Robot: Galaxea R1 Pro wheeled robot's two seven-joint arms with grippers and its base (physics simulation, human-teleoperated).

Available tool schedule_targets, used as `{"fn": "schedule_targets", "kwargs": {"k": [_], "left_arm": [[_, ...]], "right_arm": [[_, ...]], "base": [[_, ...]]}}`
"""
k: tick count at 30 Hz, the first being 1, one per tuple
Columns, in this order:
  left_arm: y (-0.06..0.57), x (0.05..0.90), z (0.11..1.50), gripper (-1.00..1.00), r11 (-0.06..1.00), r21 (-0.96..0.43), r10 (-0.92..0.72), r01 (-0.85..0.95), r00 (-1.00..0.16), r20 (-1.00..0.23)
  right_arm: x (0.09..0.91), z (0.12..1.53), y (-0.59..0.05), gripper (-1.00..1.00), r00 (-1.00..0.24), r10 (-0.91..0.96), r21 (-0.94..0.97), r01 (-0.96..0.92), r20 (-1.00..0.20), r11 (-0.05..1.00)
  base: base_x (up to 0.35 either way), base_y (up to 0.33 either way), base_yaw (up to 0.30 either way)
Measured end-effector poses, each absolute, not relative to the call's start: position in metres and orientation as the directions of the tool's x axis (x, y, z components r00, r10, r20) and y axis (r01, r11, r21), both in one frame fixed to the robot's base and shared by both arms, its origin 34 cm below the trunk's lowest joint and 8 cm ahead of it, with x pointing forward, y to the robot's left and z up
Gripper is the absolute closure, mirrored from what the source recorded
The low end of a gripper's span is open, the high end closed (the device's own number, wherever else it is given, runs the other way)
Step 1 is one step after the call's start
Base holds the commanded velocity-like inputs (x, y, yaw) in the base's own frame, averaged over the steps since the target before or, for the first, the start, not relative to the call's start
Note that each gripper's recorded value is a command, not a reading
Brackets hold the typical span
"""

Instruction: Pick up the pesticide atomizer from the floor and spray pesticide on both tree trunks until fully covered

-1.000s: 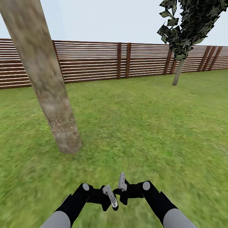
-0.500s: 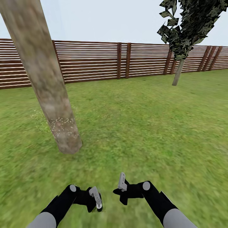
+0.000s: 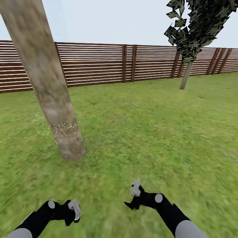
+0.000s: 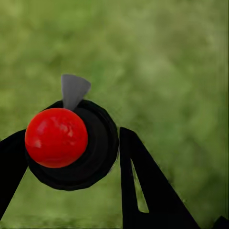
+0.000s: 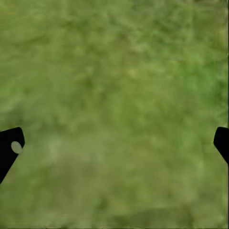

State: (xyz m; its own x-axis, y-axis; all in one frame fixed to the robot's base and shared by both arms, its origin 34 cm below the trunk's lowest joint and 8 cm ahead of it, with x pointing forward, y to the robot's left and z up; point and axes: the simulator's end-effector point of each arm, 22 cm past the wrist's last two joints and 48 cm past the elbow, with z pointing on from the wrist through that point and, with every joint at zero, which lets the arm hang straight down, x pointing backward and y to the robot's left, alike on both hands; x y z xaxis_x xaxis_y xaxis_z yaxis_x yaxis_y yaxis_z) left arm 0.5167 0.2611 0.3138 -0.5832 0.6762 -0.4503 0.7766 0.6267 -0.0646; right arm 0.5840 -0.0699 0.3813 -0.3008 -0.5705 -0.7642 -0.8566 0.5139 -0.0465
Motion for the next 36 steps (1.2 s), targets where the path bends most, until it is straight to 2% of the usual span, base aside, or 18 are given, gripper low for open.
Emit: {"fn": "schedule_targets", "kwargs": {"k": [2,4,5,7,11,16,22,36], "left_arm": [[0.29,0.513,0.294,1.0,0.748,-0.002,0.598,0.664,-0.676,-0.43],[0.304,0.515,0.285,1.0,0.851,0.022,0.471,0.525,-0.744,-0.474],[0.311,0.518,0.284,1.0,0.894,0.031,0.398,0.447,-0.761,-0.512],[0.346,0.504,0.275,1.0,0.983,0.075,0.178,0.167,-0.787,-0.59],[0.385,0.453,0.265,1.0,0.989,0.12,0.01,-0.085,-0.774,-0.633],[0.387,0.423,0.256,1.0,0.986,0.123,-0.016,-0.115,-0.791,-0.611],[0.388,0.42,0.255,1.0,0.985,0.125,-0.016,-0.116,-0.793,-0.609],[0.386,0.416,0.253,1.0,0.986,0.122,-0.017,-0.114,-0.799,-0.602]], "right_arm": [[0.598,0.344,-0.138,-1.0,-0.448,-0.52,-0.128,-0.656,-0.727,0.744],[0.59,0.325,-0.175,-1.0,-0.5,-0.475,-0.19,-0.517,-0.724,0.834],[0.584,0.32,-0.187,-1.0,-0.514,-0.458,-0.214,-0.464,-0.725,0.859],[0.559,0.309,-0.226,-1.0,-0.55,-0.406,-0.292,-0.285,-0.73,0.913],[0.506,0.308,-0.274,-1.0,-0.561,-0.274,-0.318,-0.019,-0.781,0.948],[0.498,0.307,-0.278,-1.0,-0.565,-0.239,-0.308,0.028,-0.789,0.951],[0.486,0.301,-0.256,-1.0,-0.579,-0.221,-0.281,0.014,-0.785,0.96],[0.452,0.287,-0.262,-1.0,-0.619,-0.227,-0.289,0.0,-0.752,0.957]], "base": [[0.0,0.0,0.0],[0.0,0.0,0.0],[0.0,0.0,0.0],[0.0,0.0,0.0],[0.0,0.0,0.0],[0.0,0.0,0.0],[0.0,0.0,0.0],[0.0,0.0,0.0]]}}
